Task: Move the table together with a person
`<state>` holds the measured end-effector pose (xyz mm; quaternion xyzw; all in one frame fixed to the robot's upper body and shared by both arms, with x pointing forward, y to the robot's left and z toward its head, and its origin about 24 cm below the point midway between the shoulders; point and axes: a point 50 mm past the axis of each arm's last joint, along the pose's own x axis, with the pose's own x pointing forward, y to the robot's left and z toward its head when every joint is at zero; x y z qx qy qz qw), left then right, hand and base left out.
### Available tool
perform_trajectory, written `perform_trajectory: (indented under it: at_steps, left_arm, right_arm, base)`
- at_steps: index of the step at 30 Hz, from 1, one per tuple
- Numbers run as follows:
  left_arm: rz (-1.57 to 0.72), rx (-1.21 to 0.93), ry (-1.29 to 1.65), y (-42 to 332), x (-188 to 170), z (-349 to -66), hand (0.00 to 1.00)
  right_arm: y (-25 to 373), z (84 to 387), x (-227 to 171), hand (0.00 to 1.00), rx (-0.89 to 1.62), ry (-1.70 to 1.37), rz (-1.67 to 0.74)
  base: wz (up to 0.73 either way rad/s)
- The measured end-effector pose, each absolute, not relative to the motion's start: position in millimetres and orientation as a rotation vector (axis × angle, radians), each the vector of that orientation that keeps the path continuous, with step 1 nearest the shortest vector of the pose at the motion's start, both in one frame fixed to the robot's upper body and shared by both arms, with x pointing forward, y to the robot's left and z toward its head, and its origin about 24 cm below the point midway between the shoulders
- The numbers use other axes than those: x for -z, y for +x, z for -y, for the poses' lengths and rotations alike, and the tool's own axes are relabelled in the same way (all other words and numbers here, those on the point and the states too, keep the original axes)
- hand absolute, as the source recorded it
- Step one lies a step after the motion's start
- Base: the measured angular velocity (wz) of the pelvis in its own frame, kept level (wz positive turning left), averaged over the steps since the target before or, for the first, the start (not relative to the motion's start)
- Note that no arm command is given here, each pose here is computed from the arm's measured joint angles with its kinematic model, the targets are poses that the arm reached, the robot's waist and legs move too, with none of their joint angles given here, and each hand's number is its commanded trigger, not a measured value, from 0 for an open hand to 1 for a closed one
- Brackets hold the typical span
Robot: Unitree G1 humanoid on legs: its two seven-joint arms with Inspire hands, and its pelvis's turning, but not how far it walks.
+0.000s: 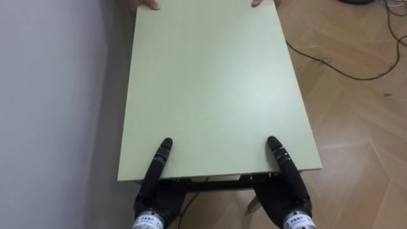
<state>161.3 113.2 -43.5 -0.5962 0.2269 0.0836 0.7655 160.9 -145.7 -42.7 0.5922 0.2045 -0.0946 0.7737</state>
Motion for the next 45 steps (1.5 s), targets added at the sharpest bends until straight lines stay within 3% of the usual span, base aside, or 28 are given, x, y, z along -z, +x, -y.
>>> perform_trajectory:
  at_steps: [28, 31, 32, 33, 34, 35, 36, 37, 38, 45]
  left_arm:
    - [-0.558, -0.217, -1.268, 157.0, 56.5, -114.9, 1.00]
    - [-0.562, -0.219, -1.252, 156.5, 57.8, -116.0, 0.86]
    - [-0.566, -0.225, -1.249, 155.8, 59.2, -117.2, 0.67]
    - [-0.570, -0.228, -1.239, 155.0, 60.6, -118.0, 0.61]
    - [-0.571, -0.228, -1.230, 154.7, 61.0, -118.3, 0.53]
    - [-0.574, -0.223, -1.218, 154.4, 61.2, -118.2, 0.23]
    - [-0.571, -0.210, -1.200, 153.7, 62.9, -118.5, 0.12]
    - [-0.569, -0.202, -1.196, 153.0, 64.2, -118.7, 0.00]
    - [-0.566, -0.186, -1.189, 151.3, 67.2, -119.7, 0.00]
    - [-0.629, -0.024, -0.879, 146.8, 86.4, -130.0, 0.00]
  right_arm:
    - [153.0, 145.0, 59.1, 1.00, 0.252, 1.286, -0.491]
    - [152.2, 145.7, 60.5, 1.00, 0.252, 1.283, -0.491]
    - [151.6, 145.7, 61.6, 1.00, 0.254, 1.282, -0.497]
    - [150.9, 145.2, 62.8, 1.00, 0.254, 1.282, -0.502]
    - [150.5, 144.7, 63.3, 0.96, 0.254, 1.282, -0.503]
    - [150.5, 144.6, 63.3, 0.66, 0.254, 1.281, -0.502]
    - [150.1, 145.0, 64.2, 0.57, 0.254, 1.281, -0.498]
    - [149.6, 145.1, 65.1, 0.33, 0.255, 1.281, -0.496]
    - [148.7, 144.7, 67.3, 0.00, 0.260, 1.282, -0.494]
    - [146.9, 147.7, 71.1, 0.00, 0.182, 1.220, -0.471]
  base:
    - [0.01]
    - [-0.02]
    - [0.00]
    - [0.00]
    - [0.00]
    - [0.00]
    - [0.00]
    - [0.00]
    - [0.00]
    - [-0.05]
